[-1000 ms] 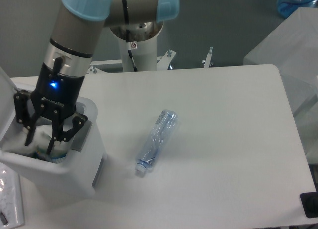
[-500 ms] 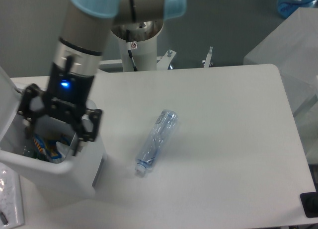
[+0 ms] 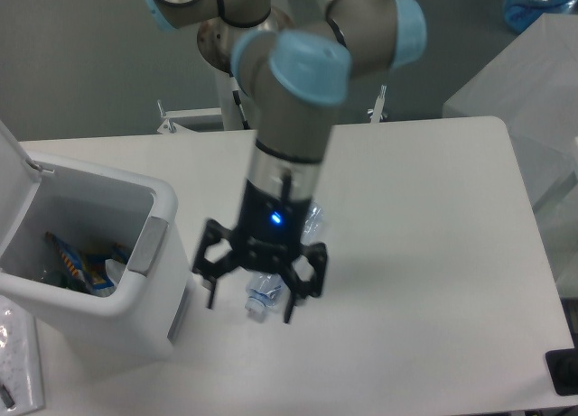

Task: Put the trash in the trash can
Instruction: 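Move the open gripper over the clear plastic bottle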

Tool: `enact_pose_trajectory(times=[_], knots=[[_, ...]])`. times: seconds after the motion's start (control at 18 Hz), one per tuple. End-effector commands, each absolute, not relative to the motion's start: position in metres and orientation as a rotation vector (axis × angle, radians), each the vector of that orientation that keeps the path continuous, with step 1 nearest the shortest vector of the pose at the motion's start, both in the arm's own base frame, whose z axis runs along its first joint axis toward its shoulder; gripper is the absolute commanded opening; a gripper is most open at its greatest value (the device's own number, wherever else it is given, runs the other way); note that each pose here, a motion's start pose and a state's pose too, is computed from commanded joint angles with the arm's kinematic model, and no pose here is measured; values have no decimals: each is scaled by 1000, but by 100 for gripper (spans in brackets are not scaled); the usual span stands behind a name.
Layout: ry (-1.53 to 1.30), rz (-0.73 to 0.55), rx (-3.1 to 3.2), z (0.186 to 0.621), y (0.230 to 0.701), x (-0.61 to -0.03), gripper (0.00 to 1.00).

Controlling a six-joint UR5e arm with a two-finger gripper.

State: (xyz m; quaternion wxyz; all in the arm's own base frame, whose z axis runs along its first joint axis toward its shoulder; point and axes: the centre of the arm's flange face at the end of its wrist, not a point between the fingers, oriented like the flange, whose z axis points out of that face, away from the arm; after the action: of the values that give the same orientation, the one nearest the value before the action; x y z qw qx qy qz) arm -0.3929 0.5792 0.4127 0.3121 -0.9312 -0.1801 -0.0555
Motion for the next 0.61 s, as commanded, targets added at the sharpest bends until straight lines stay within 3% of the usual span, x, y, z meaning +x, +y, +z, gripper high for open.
enact_pose_trajectory(times=[0.61], knots=[[-325, -219, -2625, 324, 566, -375, 100]])
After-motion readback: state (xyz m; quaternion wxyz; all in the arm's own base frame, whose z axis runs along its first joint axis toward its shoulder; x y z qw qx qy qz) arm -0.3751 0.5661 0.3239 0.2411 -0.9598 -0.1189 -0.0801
